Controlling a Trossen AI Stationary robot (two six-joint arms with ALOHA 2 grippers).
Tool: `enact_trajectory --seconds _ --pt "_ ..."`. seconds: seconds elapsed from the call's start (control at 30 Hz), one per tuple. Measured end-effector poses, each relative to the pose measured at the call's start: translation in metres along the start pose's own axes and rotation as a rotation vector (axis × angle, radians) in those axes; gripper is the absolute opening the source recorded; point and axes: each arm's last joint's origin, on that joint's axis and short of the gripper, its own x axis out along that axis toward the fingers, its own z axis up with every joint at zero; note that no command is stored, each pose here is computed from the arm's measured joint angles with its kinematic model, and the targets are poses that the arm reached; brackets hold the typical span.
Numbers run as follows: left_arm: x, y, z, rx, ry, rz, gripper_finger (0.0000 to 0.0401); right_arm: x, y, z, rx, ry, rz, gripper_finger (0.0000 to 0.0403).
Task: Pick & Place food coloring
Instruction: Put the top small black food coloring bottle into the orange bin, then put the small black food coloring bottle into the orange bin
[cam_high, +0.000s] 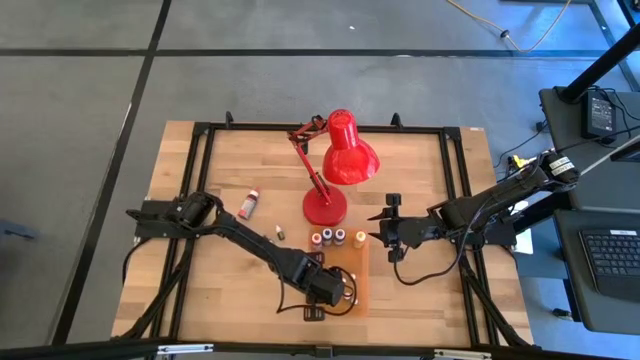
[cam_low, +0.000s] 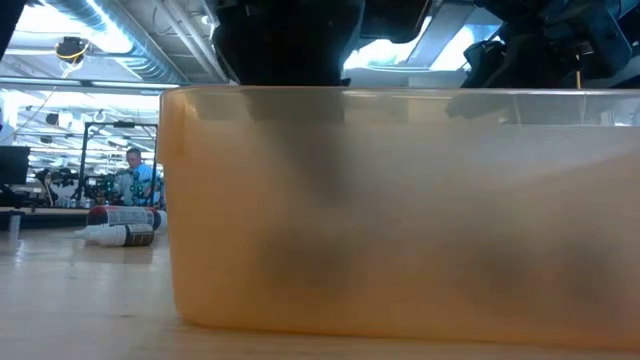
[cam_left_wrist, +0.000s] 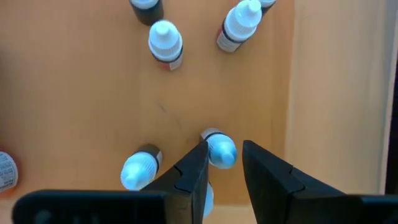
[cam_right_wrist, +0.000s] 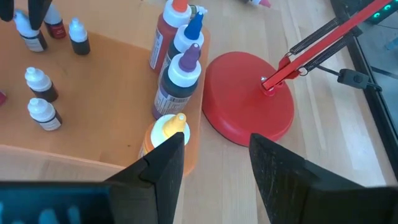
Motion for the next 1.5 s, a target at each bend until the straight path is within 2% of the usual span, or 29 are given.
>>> enact_trajectory --seconds 0.2,0.37,0.43,0.5,0.67,0.87,1.0,1.17,1.33,1.5 --pt "-0.005 0.002 0.000 0.026 0.022 -0.021 0.0094 0.000 0.000 0.000 -0.003 0.000 0.000 0.0184" --pt "-0.031 0.002 0.005 0.026 -0.030 -0.037 0.0097 0.000 0.000 0.000 -0.004 0.000 0.000 0.0184" --pt "-0.043 0.005 0.002 0.028 -0.009 -0.021 0.0097 0.000 0.000 0.000 -0.004 0.001 -0.001 0.0184" --pt "-0.059 0.008 -0.001 0.020 -0.008 0.027 0.0096 0.000 0.000 -0.001 -0.005 0.006 -0.001 0.0184" --pt "-0.087 0.019 -0.016 -0.003 -0.098 0.260 0.0093 0.000 0.000 -0.001 -0.007 0.011 0.000 0.0184" --pt "-0.099 0.046 -0.049 -0.134 -0.145 0.336 0.0095 0.000 0.000 -0.001 -0.007 0.013 0.000 0.0184" --pt "-0.103 0.068 -0.080 -0.276 -0.174 0.351 0.0091 0.000 0.000 -0.001 -0.008 0.013 0.000 0.0184" --pt "-0.098 0.086 -0.119 -0.419 -0.318 0.401 0.0093 0.000 0.000 -0.001 -0.008 0.014 0.000 0.0184" --pt "-0.077 0.086 -0.156 -0.394 -0.407 0.405 0.0095 0.000 0.000 -0.001 -0.008 0.014 0.000 0.0184" --pt "-0.062 0.072 -0.185 -0.328 -0.533 0.395 0.0091 0.000 0.000 -0.001 -0.008 0.013 0.000 0.0184"
